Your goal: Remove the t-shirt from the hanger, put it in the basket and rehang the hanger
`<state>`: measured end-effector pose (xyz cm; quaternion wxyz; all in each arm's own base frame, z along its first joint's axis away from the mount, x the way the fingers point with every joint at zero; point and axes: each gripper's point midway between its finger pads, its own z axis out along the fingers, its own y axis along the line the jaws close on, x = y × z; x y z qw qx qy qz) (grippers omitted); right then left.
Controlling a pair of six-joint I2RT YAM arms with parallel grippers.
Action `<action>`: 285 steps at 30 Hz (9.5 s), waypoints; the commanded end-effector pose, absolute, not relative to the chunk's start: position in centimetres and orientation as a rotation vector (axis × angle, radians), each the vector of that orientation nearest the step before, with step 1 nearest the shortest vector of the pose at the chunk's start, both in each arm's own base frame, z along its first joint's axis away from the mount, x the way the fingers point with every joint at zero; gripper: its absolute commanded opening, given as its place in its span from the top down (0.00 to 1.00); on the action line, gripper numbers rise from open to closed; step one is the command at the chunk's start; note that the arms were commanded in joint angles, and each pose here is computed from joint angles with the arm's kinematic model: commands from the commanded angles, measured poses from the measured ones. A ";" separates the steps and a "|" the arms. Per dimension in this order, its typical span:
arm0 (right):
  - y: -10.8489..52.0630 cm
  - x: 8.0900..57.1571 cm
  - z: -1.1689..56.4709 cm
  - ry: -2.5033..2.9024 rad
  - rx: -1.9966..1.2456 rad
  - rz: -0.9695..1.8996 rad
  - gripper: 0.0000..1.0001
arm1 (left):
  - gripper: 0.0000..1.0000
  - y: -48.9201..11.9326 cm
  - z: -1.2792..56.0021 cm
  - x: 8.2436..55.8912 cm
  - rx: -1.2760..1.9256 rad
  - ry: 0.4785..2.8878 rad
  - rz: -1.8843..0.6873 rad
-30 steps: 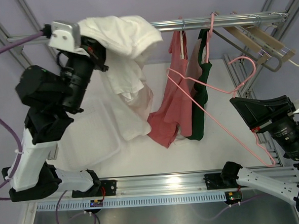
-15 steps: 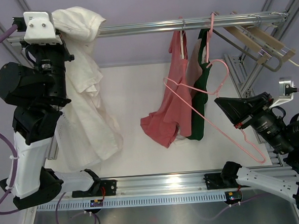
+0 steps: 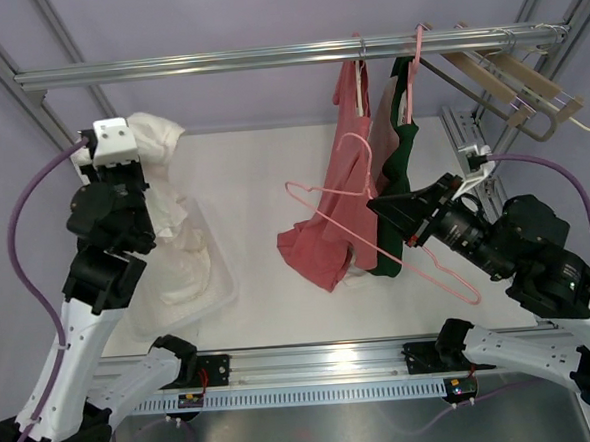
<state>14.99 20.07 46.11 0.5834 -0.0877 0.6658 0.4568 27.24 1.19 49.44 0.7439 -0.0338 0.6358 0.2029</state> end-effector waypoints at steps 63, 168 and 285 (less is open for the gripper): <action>44.1 40.5 48.1 1.522 -0.078 0.705 1.00 | 0.01 -12.6 33.2 13.6 0.213 1.659 -0.858; 15.8 36.2 50.8 1.558 -0.034 0.273 1.00 | 0.01 -24.3 28.2 13.1 0.561 1.808 -0.883; 19.3 6.6 56.5 1.183 -0.481 1.481 1.00 | 1.00 -27.1 50.5 20.8 0.480 1.202 -0.500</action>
